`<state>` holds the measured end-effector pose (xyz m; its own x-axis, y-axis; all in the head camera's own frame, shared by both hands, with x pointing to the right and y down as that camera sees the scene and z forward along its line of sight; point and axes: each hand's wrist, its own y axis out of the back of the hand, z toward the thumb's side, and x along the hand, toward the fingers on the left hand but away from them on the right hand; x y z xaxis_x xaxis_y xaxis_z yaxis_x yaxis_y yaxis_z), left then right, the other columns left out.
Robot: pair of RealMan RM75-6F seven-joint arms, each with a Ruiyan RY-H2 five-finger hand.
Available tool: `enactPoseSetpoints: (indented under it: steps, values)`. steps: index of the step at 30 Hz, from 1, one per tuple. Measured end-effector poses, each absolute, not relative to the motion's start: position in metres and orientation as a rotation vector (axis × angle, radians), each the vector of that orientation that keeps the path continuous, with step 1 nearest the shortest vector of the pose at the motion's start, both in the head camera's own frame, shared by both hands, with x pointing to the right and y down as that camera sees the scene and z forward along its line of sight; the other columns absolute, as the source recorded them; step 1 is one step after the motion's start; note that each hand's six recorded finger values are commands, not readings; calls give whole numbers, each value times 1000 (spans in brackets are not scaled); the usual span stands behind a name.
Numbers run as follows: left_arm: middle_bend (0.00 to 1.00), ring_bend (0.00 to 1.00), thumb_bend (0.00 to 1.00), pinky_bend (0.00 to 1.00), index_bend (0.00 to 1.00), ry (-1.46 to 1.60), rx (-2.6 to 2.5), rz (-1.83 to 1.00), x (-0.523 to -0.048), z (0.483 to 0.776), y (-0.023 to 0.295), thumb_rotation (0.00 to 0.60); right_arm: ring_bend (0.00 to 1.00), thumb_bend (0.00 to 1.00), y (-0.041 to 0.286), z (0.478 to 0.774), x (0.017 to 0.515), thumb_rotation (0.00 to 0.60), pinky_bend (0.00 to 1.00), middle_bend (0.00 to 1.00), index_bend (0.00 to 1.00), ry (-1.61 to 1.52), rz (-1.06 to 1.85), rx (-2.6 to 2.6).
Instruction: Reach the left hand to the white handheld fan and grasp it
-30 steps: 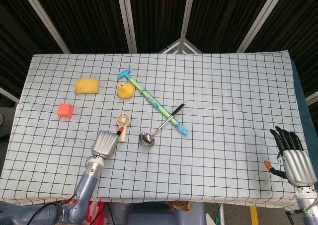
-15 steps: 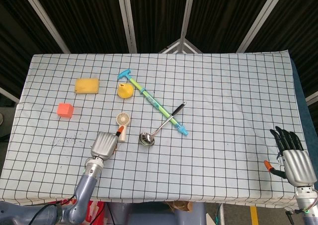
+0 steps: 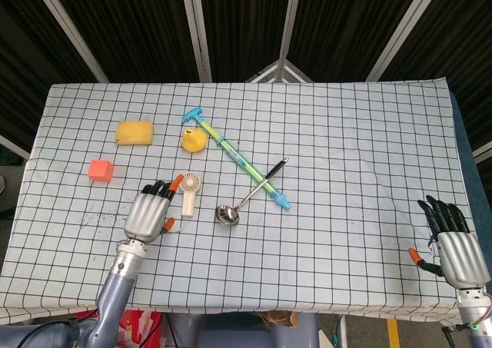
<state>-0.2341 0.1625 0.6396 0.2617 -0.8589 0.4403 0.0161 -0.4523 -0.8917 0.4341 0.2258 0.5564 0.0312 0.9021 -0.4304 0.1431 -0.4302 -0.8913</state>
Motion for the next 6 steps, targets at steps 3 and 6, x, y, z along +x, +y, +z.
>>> enactPoseSetpoints:
  steps: [3, 6]
  values:
    - [0, 0, 200, 7, 0, 799, -1665, -1315, -260, 628, 172, 600, 0, 279, 226, 556, 434, 600, 0, 0, 73, -1073, 1460, -1647]
    - [0, 0, 156, 0, 0, 805, -1633, -1343, -293, 617, 186, 600, 0, 279, 226, 556, 434, 600, 0, 0, 73, -1071, 1462, -1641]
